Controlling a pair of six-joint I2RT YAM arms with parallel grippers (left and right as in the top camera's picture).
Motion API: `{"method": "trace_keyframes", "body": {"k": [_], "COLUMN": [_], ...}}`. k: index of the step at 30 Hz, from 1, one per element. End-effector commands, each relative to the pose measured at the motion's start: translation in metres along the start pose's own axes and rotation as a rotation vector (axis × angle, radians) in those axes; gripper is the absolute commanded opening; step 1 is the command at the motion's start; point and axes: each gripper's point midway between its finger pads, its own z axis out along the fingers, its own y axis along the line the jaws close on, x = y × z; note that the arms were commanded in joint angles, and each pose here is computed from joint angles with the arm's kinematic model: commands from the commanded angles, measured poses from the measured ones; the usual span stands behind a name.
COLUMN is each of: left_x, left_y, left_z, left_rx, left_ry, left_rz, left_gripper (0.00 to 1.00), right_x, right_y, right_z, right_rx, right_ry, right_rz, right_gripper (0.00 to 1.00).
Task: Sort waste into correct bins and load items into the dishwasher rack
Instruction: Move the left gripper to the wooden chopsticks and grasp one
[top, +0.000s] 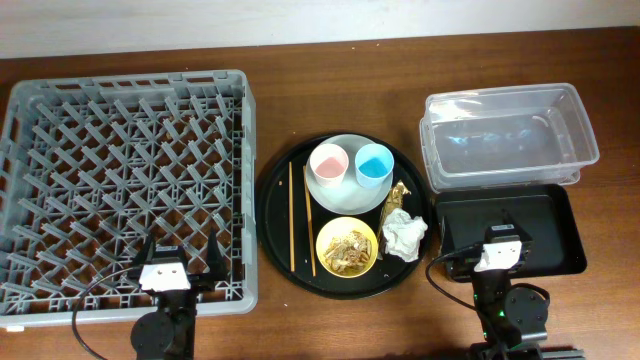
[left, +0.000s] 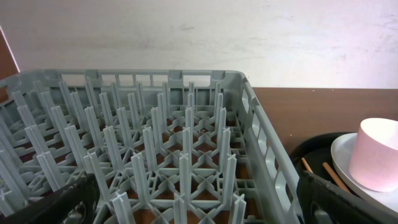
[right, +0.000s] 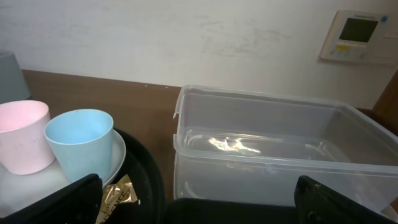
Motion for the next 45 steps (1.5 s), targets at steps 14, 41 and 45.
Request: {"method": "trace_keyframes", "body": {"k": [14, 41, 45], "left_x": [-0.202, 0.098, 0.126], "left_y": [-0.074, -0.191, -0.188], "left_z": [0.034, 0.075, 0.081], "left_rx": [0.378, 0.018, -0.024], "left_ry": [0.740, 1.232, 1.260], "left_rz": [-0.129, 0.055, 0.096], "left_gripper": [0.99, 0.27, 0.26], "right_x": [0.003, 0.003, 0.003], "right_y": [-0.001, -0.001, -0.001], "right_z": [0.000, 0.000, 0.000], "right_rx": [0.005, 0.004, 0.005], "right_ry": [0.005, 0.005, 0.005], "right_rz": [0.009, 0.009, 0.009], "right_gripper": [0.99, 0.99, 0.99]}}
